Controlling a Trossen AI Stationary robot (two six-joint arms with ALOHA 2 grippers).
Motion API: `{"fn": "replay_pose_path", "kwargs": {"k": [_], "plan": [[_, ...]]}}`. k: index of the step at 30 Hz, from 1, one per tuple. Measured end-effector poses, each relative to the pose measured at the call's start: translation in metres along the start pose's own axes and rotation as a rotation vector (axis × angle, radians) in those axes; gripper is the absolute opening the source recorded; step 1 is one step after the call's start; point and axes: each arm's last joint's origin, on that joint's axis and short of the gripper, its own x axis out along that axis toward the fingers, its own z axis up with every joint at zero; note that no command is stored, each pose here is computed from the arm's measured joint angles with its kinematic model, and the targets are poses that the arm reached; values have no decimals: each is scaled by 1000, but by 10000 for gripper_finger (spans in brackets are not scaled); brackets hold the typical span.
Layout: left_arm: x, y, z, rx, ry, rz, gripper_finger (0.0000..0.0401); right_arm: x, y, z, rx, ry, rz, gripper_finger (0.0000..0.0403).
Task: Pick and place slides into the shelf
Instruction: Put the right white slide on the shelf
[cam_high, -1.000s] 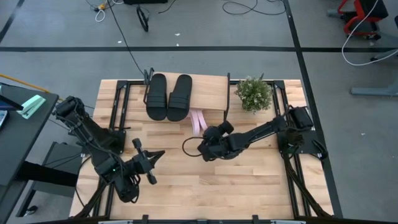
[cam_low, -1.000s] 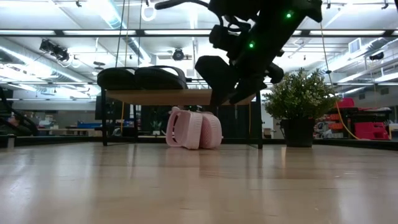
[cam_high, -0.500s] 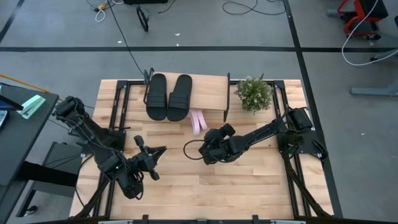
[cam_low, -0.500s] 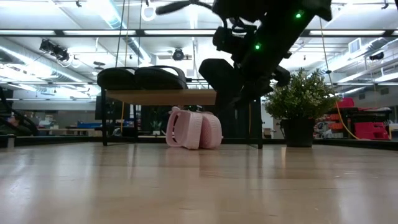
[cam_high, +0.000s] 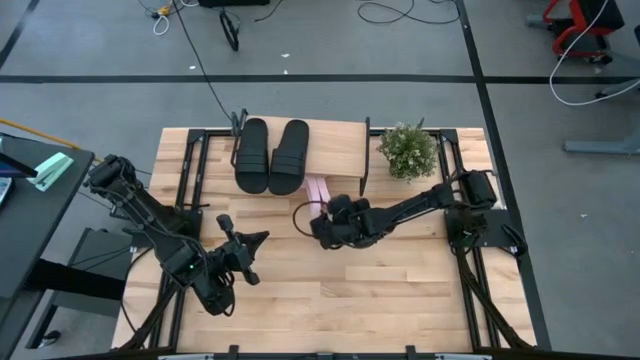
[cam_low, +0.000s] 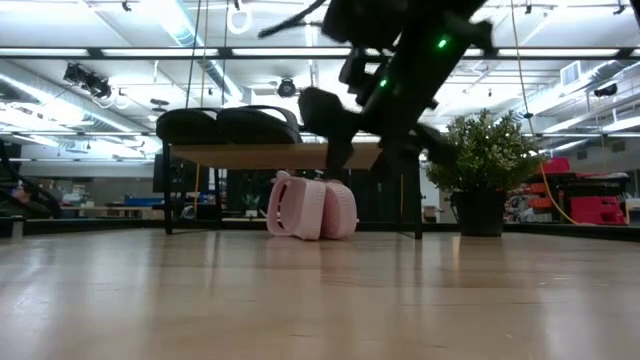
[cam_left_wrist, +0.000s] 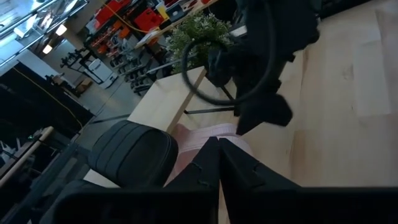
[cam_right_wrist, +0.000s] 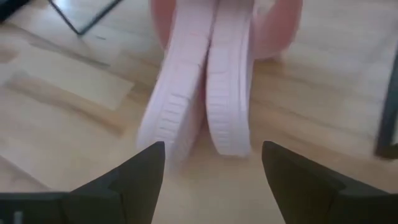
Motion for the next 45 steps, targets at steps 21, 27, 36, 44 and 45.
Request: {"fn": "replay_pose_path", "kwargs": {"k": [21,27,36,44,45], "plan": [[0,0,0,40,2,-3,13,9,15,0,81,-29,117,274],[0,0,0,39,2,-3,10,9,9,-2,12,-8,69,274],[0,0,0,43,2,-3,26,5,5,-8,-115,-35,13,274],[0,0,0,43,2,-3,11,7,3,-7,-267,-33,-9,274],[0,0,0,43,2,-3,10,8,2,-6,-266,-29,-9,274]]}}
